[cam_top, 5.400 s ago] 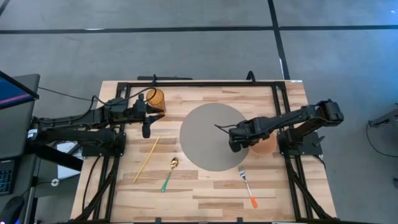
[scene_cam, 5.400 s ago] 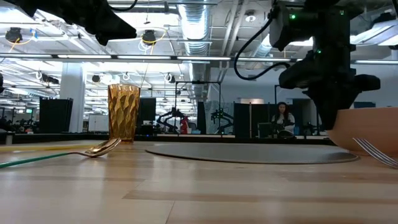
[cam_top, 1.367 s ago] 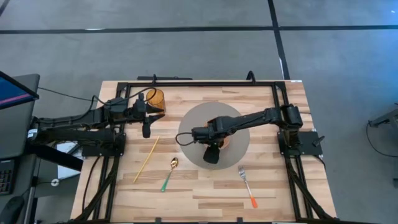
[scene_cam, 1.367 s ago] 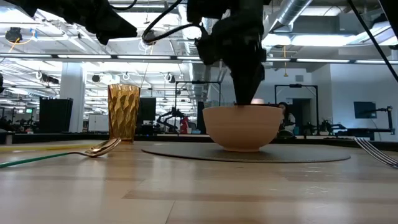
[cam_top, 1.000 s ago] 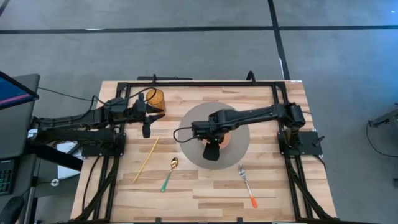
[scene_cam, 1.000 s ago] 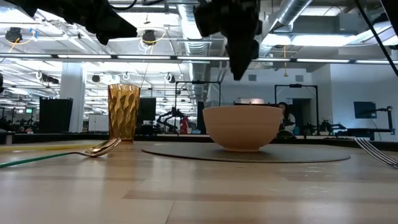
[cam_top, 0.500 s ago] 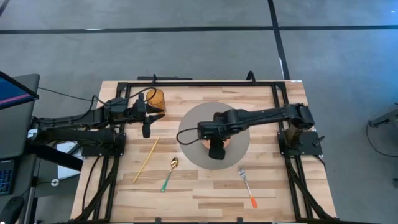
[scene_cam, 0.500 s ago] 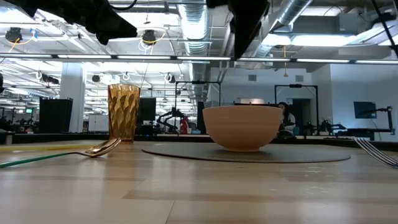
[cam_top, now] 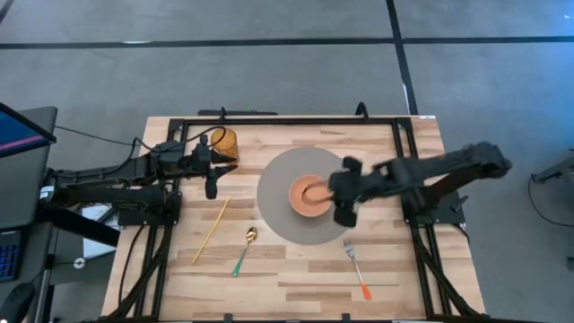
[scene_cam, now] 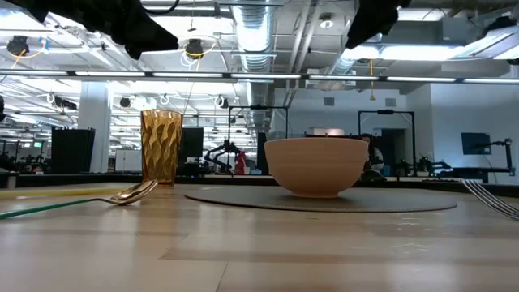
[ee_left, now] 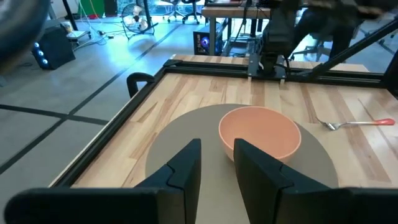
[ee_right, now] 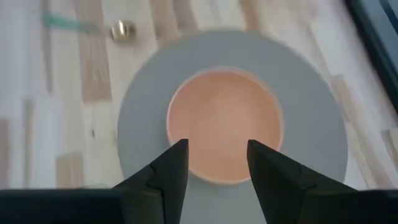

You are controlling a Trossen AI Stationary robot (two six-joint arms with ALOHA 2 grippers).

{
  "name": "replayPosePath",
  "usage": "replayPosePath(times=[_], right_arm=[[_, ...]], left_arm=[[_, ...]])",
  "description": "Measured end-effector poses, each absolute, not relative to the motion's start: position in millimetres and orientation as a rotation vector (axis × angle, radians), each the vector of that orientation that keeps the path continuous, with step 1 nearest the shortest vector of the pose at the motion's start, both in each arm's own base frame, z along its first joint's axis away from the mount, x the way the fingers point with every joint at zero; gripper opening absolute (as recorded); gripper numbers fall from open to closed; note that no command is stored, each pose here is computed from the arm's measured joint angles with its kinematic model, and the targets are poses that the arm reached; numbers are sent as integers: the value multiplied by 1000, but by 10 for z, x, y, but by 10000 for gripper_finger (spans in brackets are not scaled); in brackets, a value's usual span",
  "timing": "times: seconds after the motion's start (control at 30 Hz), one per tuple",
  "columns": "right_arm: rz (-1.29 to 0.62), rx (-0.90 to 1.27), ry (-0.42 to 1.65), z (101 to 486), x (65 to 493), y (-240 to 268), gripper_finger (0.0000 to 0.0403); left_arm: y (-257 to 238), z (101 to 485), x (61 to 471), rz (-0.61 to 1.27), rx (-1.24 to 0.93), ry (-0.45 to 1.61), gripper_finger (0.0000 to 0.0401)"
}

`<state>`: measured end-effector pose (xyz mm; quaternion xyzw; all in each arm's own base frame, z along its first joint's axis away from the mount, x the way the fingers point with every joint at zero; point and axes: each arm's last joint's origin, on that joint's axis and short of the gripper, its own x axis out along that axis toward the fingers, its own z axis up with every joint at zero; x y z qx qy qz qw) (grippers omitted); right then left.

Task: Pick & Place Utensil
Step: Put the brown cup on the gray table mat to the top left of the light pink bowl

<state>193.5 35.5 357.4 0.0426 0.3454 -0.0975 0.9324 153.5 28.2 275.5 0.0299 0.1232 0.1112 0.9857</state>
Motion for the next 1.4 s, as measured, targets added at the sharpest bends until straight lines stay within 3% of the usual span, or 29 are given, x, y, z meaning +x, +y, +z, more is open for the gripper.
replayPosePath(times=[0.2,0.4,0.6,1.4], right_arm=[[-164,80,441,3596,1534,255,155],[-165,47,222,3383,1559,232,153],[-195,152,318,3094,1711,264,156],[-258,175,300,3112,1735,156,156]], left_arm=[[283,2783,1541,225,62,218,97],[283,2784,1540,225,59,216,97],[284,2803,1544,226,62,196,97],[285,2839,1550,227,65,159,97]])
